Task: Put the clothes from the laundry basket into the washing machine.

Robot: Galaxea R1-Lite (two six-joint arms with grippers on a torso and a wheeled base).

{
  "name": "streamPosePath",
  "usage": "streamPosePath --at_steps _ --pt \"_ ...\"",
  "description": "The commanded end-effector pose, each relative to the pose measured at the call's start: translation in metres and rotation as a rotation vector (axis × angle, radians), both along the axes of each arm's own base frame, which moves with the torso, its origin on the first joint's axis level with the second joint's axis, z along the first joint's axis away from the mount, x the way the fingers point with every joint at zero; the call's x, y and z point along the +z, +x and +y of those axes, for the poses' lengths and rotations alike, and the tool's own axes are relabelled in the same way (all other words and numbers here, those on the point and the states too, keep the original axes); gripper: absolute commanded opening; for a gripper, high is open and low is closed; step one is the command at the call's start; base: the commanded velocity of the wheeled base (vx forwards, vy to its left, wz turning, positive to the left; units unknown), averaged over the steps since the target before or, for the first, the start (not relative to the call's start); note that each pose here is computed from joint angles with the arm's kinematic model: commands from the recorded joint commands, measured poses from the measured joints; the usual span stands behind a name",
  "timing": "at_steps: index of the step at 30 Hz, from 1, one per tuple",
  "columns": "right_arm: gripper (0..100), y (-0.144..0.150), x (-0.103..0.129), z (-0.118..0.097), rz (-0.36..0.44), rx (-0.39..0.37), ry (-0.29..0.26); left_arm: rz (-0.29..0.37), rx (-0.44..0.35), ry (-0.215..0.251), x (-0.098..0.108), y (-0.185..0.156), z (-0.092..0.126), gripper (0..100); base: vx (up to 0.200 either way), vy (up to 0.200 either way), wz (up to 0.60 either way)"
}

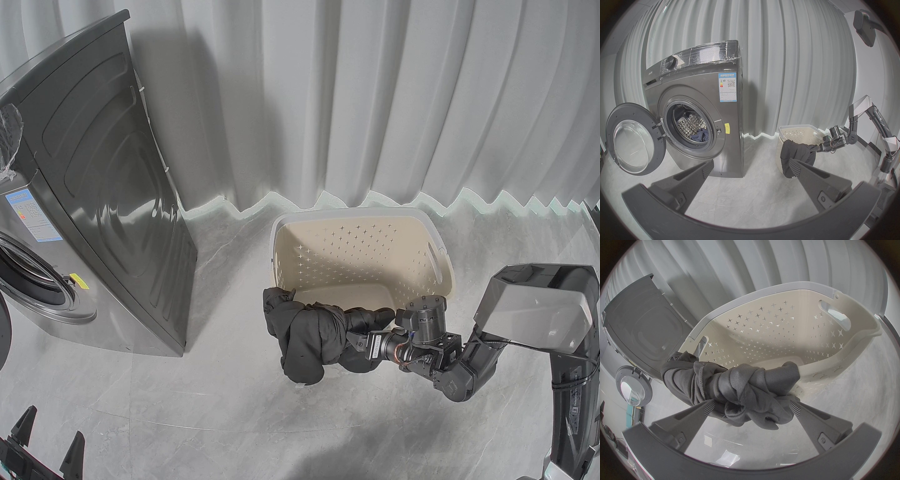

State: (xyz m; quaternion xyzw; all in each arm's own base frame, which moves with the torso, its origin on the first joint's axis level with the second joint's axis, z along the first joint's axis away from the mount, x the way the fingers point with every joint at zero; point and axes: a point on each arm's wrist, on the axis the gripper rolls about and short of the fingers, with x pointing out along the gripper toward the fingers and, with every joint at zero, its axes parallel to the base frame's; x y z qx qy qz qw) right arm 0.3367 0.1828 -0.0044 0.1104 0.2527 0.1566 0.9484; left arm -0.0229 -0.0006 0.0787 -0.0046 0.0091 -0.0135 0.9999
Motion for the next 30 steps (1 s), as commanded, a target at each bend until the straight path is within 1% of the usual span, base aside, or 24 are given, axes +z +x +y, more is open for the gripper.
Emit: streamPosePath --at_steps 1,2,4,9,14,18,19,29,30 --pt "100 0.004 -0.003 0.0 -0.003 -0.005 0.0 -0.004 0.001 0.0 -0.003 0.0 0.0 100 0.0 0.0 0.0" --pt "100 0.004 -0.003 0.0 -0.003 -0.005 0.0 -0.004 0.001 0.0 -0.003 0.0 0.0 100 0.0 0.0 0.0" --pt "100 0.008 -0.005 -0.002 -0.009 -0.034 -0.008 -0.004 -0.001 -0.002 -0.003 0.0 0.0 100 0.0 0.0 0.0" --pt "100 0.013 -0.004 -0.004 -0.023 -0.051 -0.004 -0.004 0.001 -0.003 -0.003 0.0 0.0 100 0.0 0.0 0.0" --pt "100 0.017 -0.001 -0.003 -0.035 -0.054 0.001 -0.004 0.001 -0.005 -0.003 0.0 0.0 100 0.0 0.0 0.0" --pt "100 0.017 -0.004 -0.002 -0.032 -0.054 0.0 -0.004 0.001 -0.006 -0.003 0.0 0.0 100 0.0 0.0 0.0" --pt "0 0.017 -0.006 -0.002 -0.03 -0.056 -0.002 -0.004 0.003 -0.006 -0.003 0.0 0.0 100 0.0 0.0 0.0" --pt "0 0.017 -0.007 0.0 -0.027 -0.053 0.001 -0.006 0.007 -0.008 -0.003 0.0 0.0 100 0.0 0.0 0.0" --pt "0 0.016 -0.003 0.0 -0.032 -0.051 0.004 -0.006 0.007 -0.008 -0.003 0.0 0.0 100 0.0 0.0 0.0"
